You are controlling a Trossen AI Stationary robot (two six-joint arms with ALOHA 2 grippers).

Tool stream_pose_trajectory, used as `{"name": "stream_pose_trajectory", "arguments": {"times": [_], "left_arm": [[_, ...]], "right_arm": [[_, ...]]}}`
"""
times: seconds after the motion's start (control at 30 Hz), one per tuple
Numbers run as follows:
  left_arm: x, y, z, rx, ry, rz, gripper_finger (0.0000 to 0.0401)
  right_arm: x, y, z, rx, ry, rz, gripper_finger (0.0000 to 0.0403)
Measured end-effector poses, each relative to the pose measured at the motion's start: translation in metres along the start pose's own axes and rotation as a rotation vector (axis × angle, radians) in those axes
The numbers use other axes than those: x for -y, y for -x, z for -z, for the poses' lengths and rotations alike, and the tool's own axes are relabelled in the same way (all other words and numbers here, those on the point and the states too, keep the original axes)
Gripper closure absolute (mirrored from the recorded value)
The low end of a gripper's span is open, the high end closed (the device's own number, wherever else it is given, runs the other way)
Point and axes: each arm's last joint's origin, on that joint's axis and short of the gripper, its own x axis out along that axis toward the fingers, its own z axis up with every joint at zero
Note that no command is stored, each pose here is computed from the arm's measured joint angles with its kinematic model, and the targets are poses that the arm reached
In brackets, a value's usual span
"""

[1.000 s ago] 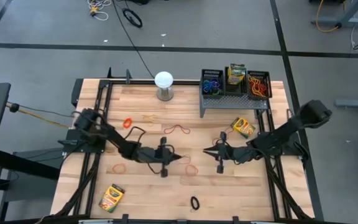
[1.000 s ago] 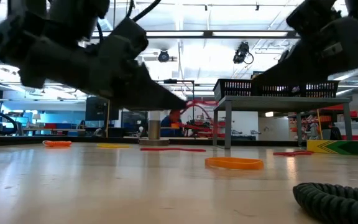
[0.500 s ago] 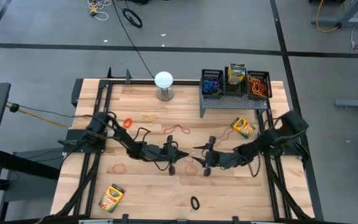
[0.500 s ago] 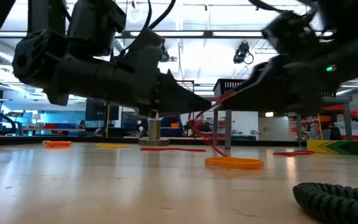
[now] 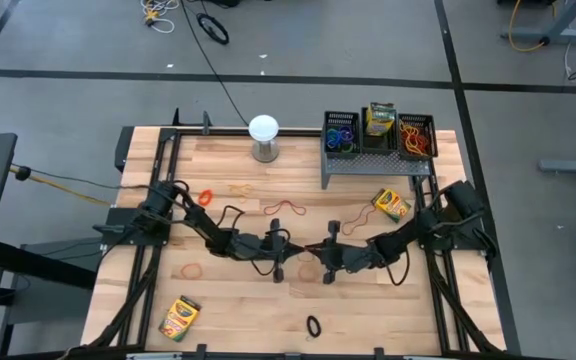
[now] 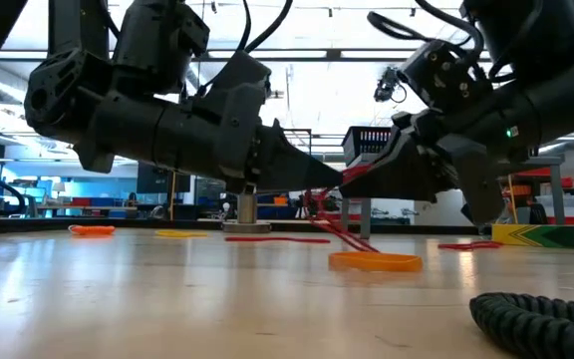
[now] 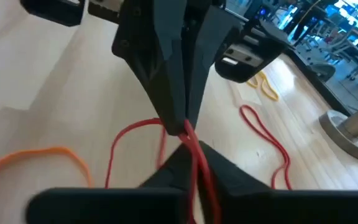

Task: Pick & Place Office Desk Supplies
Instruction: Put the red rubberband into the right black basket on the shelf

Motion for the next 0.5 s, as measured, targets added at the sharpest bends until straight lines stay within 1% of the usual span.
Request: {"name": "stream_pose_trajectory", "arguments": {"times": [0.07,0.2,0.3,0.37,0.5], "left_arm": [[0.0,0.0002,0.0008,-0.007,0.0,0.0,0.0394],[-0.0002,0.0001,0.0012,-0.01,0.002,-0.006,0.0394],[-0.0002,0.0002,0.0013,-0.011,0.012,-0.008,0.0392],[0.0003,0.0004,0.0013,-0.011,0.015,-0.006,0.0384],[0.0049,0.0027,0.0014,-0.008,-0.004,-0.022,0.0347]], "right_arm": [[-0.0017,0.0012,-0.0004,0.002,0.013,-0.001,0.0394],[-0.0047,0.0032,-0.0009,0.006,0.026,-0.012,0.0378],[-0.0068,0.0047,-0.0013,0.01,0.029,-0.018,0.0382],[-0.0083,0.0058,-0.0018,0.013,0.031,-0.022,0.0395],[-0.0091,0.0075,-0.0024,0.01,0.027,0.011,0.0396]]}}
